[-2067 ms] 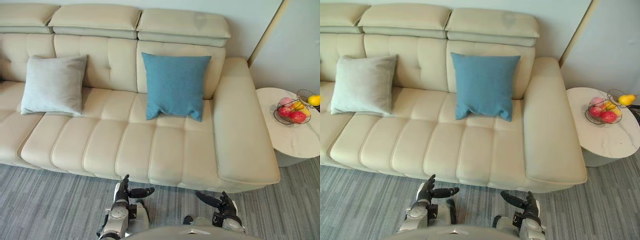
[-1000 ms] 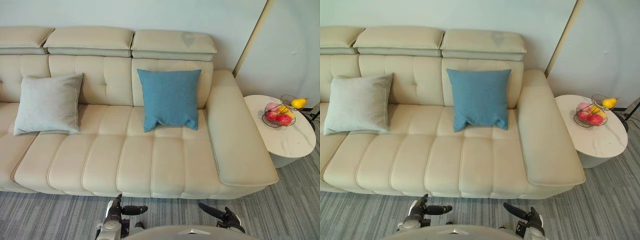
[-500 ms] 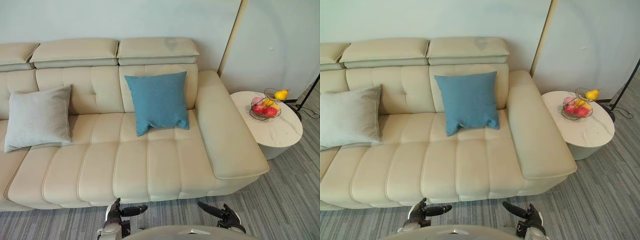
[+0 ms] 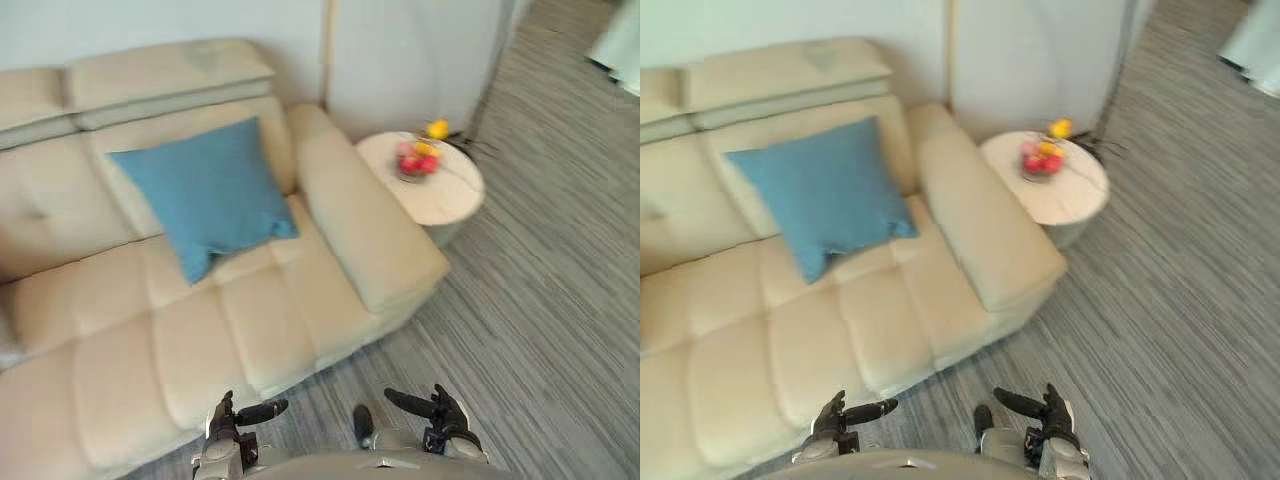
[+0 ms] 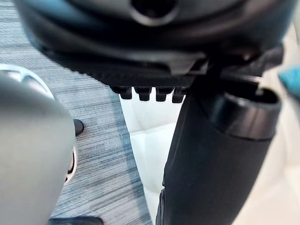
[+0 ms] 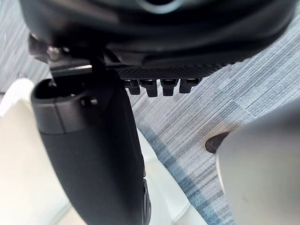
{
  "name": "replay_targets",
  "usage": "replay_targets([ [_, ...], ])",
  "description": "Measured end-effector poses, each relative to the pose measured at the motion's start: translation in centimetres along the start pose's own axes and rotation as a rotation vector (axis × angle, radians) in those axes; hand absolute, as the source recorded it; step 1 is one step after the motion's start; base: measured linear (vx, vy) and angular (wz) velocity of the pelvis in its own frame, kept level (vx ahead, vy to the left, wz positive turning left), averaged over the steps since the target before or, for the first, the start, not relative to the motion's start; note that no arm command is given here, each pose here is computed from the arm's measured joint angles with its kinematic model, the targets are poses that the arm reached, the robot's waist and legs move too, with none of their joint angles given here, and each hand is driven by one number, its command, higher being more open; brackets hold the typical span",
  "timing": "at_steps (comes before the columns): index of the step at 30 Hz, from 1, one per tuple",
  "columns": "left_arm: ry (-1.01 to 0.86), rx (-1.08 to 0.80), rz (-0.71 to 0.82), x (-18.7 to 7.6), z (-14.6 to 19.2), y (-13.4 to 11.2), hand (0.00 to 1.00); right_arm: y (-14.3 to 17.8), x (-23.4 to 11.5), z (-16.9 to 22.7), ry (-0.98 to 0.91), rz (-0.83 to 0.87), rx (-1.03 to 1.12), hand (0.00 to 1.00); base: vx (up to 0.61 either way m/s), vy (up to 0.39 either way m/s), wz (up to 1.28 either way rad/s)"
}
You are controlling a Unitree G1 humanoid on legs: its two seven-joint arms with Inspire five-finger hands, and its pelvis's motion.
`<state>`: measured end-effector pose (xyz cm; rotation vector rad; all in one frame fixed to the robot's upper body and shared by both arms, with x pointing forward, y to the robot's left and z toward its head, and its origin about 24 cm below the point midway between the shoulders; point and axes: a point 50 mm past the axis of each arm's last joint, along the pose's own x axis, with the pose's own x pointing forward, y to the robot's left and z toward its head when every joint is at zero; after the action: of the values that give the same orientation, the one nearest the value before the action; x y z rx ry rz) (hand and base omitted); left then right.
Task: Pick up cushions and gather them together orderly.
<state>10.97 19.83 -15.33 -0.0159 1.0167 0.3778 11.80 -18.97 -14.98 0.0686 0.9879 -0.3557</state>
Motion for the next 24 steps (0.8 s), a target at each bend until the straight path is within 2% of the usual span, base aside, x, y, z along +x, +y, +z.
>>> replay_targets([
  [3, 0.004, 0.003, 0.006, 0.0, -0.1, 0.2, 1.00, -0.4, 0.0, -0.2, 0.007, -0.013, 0.000, 1.00, 0.09, -0.025, -1.04],
  [7, 0.024, 0.033, -0.034, -0.1, -0.5, -1.0, 1.00, -1.8, 0.6, 0.9, -0.003, -0.044, -0.030, 1.00, 0.10, -0.168, -0.87],
  [13, 0.043, 0.044, -0.042, -0.1, -0.8, -0.8, 1.00, -2.1, 0.7, 0.4, 0.025, -0.056, -0.025, 1.00, 0.08, -0.188, -0.68],
  [18, -0.007, 0.003, -0.032, -0.1, 0.0, -0.6, 1.00, -2.5, 0.8, -0.2, 0.067, -0.072, -0.054, 1.00, 0.03, 0.045, -1.05],
  [24, -0.002, -0.135, 0.002, -0.2, 0.1, -0.9, 1.00, -2.2, 0.6, 0.0, 0.037, -0.073, -0.040, 1.00, 0.03, 0.055, -1.62],
])
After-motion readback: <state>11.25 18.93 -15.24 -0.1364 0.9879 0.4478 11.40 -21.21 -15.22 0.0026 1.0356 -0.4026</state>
